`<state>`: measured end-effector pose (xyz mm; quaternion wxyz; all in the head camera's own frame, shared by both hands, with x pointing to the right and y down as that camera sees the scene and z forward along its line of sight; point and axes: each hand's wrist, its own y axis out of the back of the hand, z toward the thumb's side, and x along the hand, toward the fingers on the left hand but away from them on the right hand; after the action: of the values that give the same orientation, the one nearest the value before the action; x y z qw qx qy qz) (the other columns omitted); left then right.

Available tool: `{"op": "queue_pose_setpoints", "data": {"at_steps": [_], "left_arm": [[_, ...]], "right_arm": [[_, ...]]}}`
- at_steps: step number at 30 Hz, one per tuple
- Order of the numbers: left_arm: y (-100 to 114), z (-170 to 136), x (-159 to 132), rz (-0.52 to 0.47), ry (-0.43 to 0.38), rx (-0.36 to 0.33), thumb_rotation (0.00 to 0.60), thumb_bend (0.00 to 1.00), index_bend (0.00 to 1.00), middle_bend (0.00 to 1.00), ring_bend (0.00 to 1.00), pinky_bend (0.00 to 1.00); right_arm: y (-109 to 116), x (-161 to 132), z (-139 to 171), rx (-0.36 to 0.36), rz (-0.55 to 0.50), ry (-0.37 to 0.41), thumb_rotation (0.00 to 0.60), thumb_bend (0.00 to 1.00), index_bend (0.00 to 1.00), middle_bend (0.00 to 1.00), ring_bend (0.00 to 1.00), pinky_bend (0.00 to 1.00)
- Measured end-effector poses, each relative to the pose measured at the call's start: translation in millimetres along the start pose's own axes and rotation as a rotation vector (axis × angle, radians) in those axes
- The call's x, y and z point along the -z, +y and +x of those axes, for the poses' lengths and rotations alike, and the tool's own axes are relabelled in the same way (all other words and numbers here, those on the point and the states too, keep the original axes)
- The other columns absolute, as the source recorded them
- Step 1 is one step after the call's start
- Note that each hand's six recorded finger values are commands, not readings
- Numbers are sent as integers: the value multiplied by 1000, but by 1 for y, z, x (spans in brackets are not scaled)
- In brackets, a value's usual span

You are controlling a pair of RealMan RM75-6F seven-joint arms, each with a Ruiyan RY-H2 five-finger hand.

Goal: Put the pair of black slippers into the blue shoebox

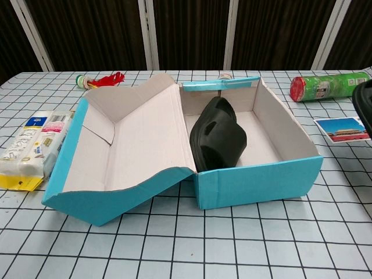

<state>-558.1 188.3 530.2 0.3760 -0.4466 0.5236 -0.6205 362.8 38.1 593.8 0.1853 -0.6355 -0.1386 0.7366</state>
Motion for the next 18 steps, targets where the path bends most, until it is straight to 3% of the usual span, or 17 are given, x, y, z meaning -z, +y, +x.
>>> {"op": "queue_pose_setpoints", "data": {"at_steps": [6, 18], "left_arm": [[2, 0, 1, -10, 1, -4, 600, 246, 99, 0, 23, 102], [3, -3, -2, -18, -16, -1, 600, 245, 98, 0, 23, 102]], "right_arm": [[39, -22, 22, 60, -156, 99, 600, 531, 580, 508, 286, 0], [52, -89, 32, 54, -410, 385, 600, 553, 610, 508, 288, 0]]}}
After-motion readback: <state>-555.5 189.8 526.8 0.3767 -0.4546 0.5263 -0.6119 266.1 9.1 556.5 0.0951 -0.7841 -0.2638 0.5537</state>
